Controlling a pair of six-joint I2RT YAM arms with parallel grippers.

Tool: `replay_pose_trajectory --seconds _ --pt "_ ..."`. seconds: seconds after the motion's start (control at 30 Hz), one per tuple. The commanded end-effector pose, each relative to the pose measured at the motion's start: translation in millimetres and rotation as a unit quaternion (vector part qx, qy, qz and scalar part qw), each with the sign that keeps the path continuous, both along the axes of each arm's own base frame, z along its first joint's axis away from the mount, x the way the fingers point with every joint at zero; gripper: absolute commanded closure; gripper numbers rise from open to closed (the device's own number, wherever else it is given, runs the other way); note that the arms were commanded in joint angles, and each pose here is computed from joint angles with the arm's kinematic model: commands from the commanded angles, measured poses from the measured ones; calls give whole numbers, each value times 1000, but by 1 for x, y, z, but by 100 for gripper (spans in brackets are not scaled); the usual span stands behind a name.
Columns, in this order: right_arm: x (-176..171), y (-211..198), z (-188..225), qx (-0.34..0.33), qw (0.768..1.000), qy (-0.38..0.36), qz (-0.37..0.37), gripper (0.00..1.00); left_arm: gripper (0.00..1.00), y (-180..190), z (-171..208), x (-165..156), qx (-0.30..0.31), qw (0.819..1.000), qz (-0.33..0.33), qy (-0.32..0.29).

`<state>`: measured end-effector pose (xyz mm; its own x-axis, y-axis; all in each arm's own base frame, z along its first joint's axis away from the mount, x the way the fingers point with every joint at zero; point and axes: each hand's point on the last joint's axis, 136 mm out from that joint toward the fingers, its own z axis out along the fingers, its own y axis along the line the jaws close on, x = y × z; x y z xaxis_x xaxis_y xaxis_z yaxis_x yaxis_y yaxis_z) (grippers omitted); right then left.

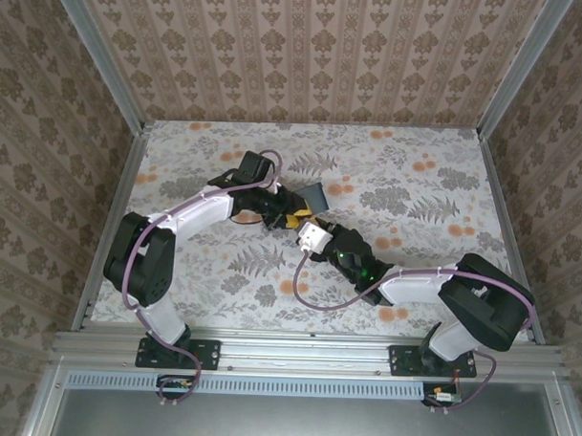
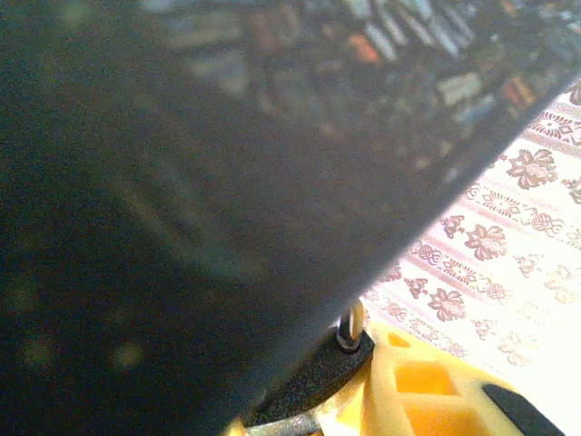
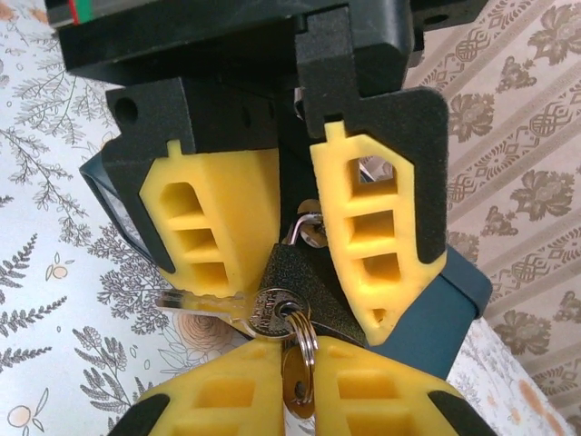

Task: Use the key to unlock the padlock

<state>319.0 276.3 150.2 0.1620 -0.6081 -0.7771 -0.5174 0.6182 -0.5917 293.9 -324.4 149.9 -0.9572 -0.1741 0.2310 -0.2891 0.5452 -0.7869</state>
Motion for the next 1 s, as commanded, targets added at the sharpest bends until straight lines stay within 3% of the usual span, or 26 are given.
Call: replay_pose_trajectory --seconds 0.0,0.33,0.4,0.5,0.57,0.8,0.87,0.97 --pt "9 -4 1 53 997 27 -43 94 100 -3 23 -6 -31 999 -15 -19" --pt "6 3 5 271 949 142 -74 95 100 -1 22 -7 -25 999 -15 -20" --pt "4 -3 5 278 946 144 -84 95 95 2 21 -7 -19 999 -14 -21" --pt "4 -9 -1 248 952 151 -95 93 66 9 23 -4 -13 999 -8 -28" --pt "5 -12 -8 232 955 159 -98 93 58 14 31 -2 -14 999 -7 -41" --pt "12 -19 -20 233 950 185 -99 92 53 48 40 8 25 996 14 -80" --pt "12 -18 -17 252 944 194 -91 92 52 57 37 11 59 993 5 -100" --pt "13 -18 -14 288 929 215 -85 91 52 79 31 24 157 975 -19 -158"
